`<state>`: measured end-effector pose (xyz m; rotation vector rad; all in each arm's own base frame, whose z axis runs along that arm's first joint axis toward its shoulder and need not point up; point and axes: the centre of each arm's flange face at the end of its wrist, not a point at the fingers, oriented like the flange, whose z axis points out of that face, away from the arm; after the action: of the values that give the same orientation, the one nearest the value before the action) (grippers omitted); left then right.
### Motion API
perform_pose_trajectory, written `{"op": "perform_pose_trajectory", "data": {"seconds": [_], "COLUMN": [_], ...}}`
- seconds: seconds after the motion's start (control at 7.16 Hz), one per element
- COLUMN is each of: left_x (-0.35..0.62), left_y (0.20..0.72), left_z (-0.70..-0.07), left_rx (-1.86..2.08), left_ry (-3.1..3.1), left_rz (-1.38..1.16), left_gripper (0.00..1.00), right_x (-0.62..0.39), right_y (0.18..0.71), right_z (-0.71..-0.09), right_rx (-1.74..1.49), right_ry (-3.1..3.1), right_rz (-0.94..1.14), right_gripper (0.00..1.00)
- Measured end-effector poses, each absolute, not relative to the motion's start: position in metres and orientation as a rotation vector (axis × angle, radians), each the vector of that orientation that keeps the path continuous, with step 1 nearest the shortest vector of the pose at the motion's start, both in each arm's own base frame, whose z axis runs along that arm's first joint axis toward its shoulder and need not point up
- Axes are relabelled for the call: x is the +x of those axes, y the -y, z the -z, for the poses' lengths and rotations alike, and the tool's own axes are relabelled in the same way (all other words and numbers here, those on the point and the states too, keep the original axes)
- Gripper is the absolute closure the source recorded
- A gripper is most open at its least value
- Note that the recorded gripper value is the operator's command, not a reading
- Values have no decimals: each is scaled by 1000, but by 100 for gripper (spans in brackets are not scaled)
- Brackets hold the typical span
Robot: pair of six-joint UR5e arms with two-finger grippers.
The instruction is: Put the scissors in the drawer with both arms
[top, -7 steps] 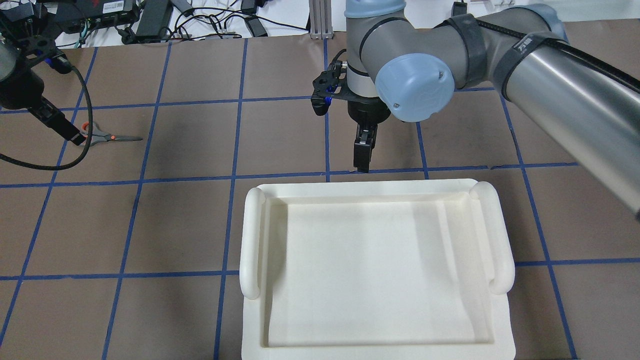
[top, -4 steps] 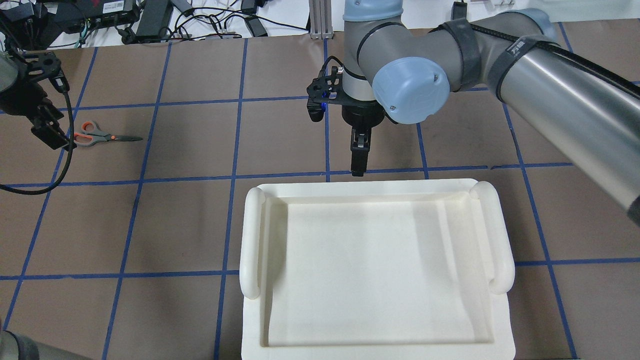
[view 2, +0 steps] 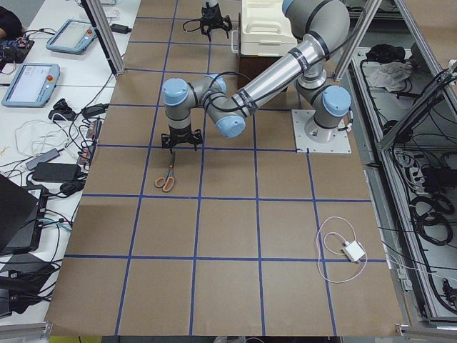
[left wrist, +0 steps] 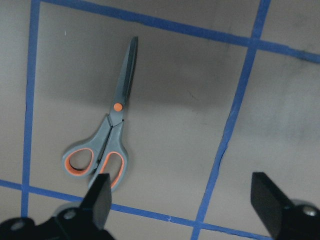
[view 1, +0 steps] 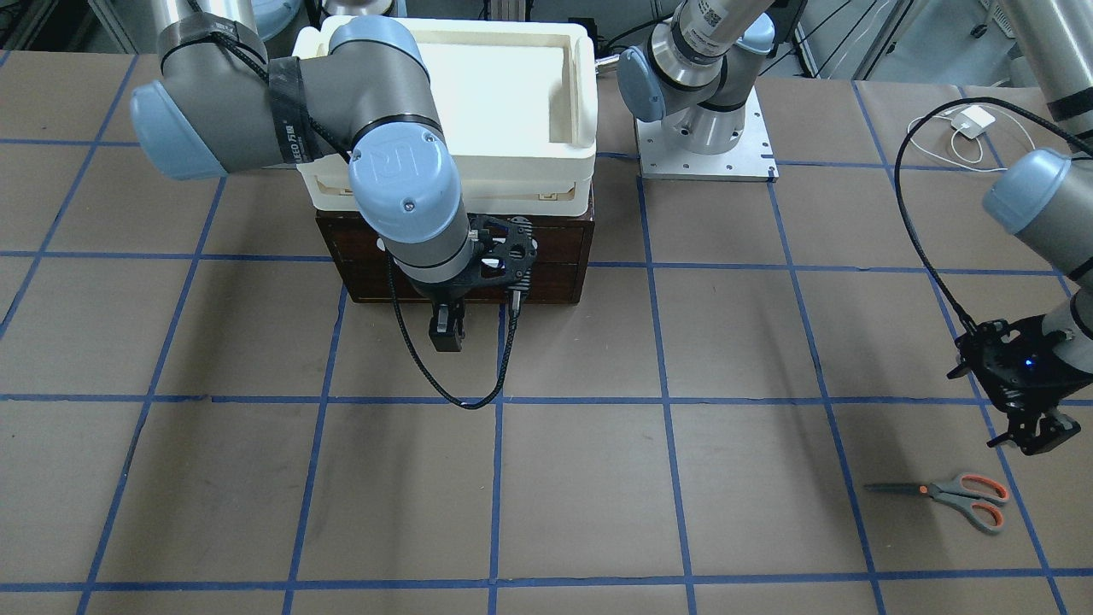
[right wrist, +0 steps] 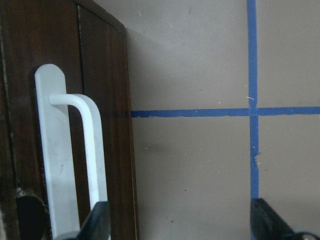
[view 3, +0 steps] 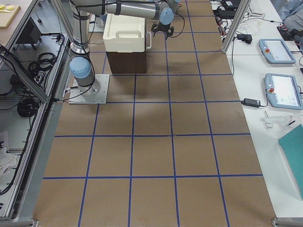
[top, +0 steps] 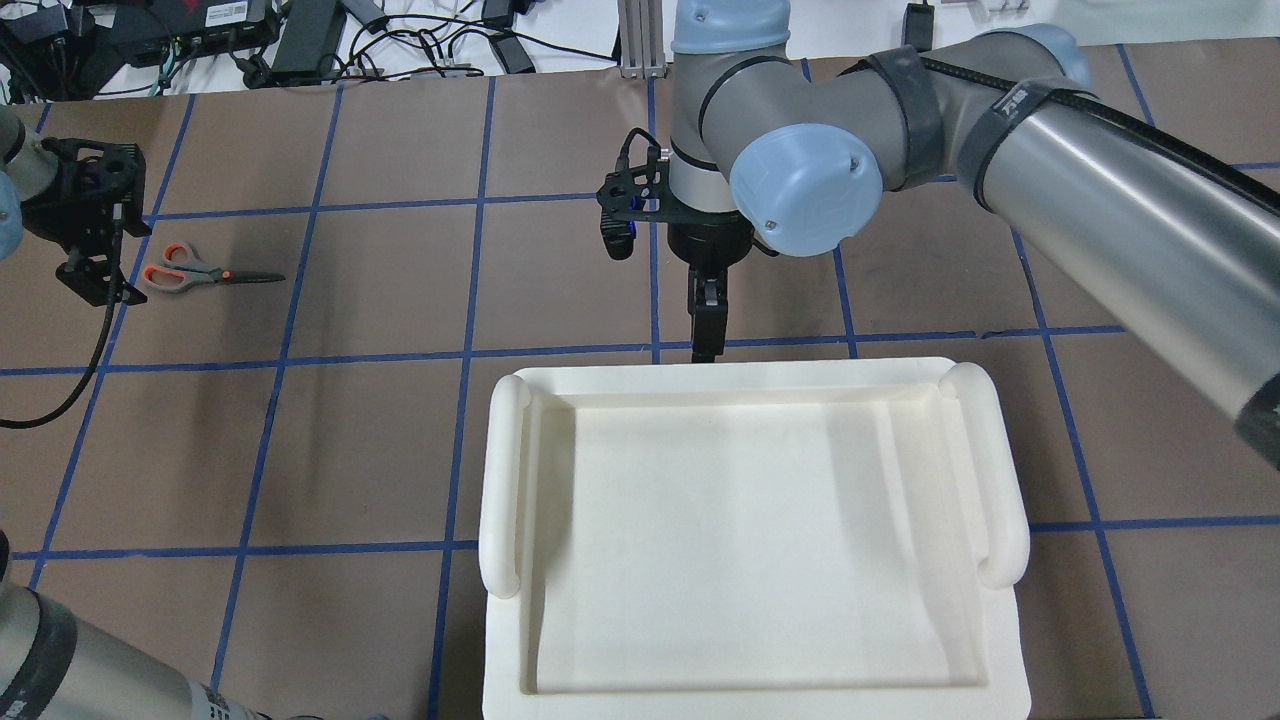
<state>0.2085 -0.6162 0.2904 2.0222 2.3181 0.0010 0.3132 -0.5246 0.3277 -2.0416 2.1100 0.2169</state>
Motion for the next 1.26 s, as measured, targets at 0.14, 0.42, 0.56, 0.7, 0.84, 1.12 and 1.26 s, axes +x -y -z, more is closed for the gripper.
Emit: {"op": "perform_pose_trajectory", "data": {"seconds": [0.14, 0.42, 0.56, 0.7, 0.84, 1.12, 1.26], "left_x": [215, 226, 229, 231, 232, 234, 235], "left_y": [626, 645, 652, 659, 663, 666, 668], "left_z": [-280, -257, -245, -235, -225, -205, -197], "left_rx": [2107, 2257, 2305, 2327, 2338, 2355, 2361], "left_ry": [-2246, -2118, -2073, -2046, -2034, -2035, -2040], "left_rz": [-4, -14, -10, 10, 27, 33, 32], "left_gripper": [0, 0, 0, 0, 0, 0, 0], "right_x": [313, 311, 313, 315, 316, 316, 316], "right_y": [521, 517, 515, 512, 509, 508, 508], "right_z": [-325, -322, -321, -318, -314, -308, -304], "right_rx": [-2037, -2077, -2093, -2101, -2105, -2104, -2100], "right_ry": [-2097, -2059, -2046, -2036, -2028, -2019, -2016], "right_rz": [-261, -315, -328, -341, -353, -369, -378], "right_gripper": [0, 0, 0, 0, 0, 0, 0]}}
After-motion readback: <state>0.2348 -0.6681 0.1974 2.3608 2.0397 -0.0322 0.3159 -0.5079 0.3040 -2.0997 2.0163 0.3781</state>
